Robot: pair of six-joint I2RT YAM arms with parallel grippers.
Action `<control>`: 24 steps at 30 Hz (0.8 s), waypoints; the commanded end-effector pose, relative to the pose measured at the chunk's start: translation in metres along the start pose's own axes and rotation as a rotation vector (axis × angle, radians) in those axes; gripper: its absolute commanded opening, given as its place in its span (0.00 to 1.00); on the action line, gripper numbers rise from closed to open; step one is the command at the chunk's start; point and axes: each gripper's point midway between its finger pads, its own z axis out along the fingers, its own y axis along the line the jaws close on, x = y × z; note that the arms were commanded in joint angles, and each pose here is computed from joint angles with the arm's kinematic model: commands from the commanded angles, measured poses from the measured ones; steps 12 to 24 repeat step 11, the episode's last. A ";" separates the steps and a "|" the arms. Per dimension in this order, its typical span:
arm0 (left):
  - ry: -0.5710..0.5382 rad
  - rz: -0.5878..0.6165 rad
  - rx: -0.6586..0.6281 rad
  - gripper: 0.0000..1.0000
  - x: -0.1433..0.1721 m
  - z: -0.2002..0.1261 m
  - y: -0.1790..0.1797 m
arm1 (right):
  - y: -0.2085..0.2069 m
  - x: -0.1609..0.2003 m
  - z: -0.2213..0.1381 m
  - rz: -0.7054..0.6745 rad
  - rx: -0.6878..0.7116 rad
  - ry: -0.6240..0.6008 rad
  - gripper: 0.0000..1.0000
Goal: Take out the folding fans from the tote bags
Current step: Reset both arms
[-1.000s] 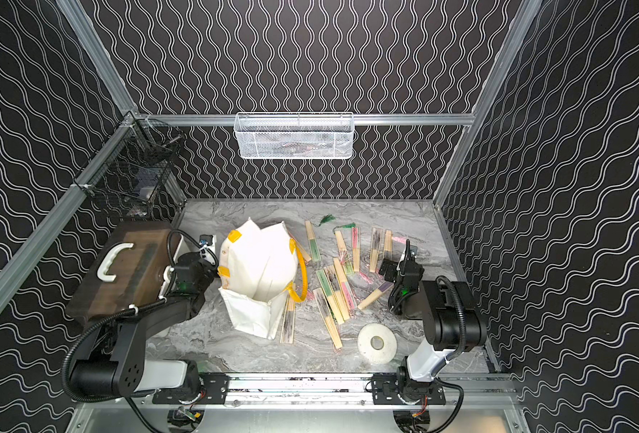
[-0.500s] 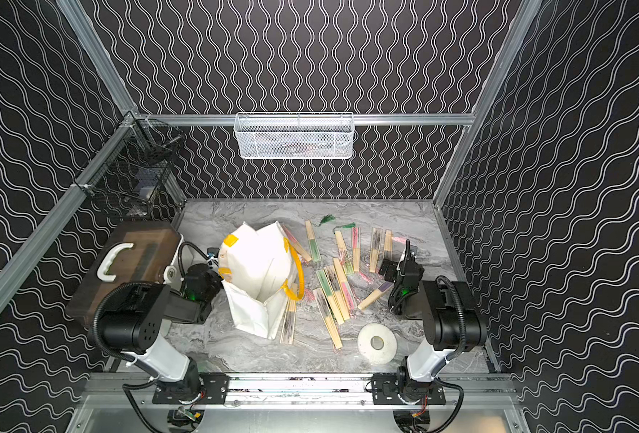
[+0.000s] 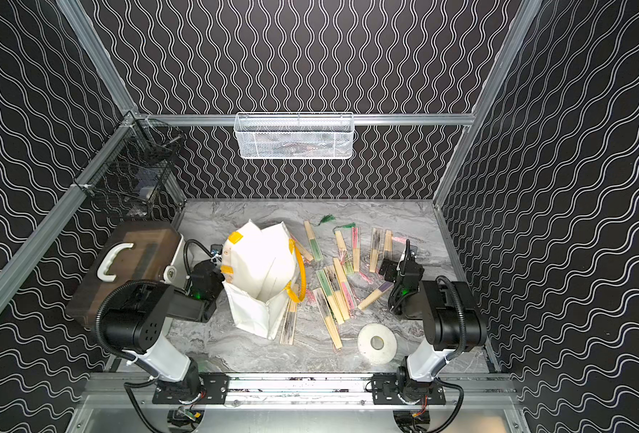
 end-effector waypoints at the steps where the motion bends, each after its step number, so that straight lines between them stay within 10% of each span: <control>1: -0.028 0.011 -0.019 1.00 -0.008 0.000 0.003 | 0.002 -0.009 0.000 0.008 -0.006 -0.037 1.00; 24: -0.029 0.013 -0.019 1.00 -0.008 0.000 0.002 | 0.002 -0.009 0.000 0.008 -0.006 -0.038 1.00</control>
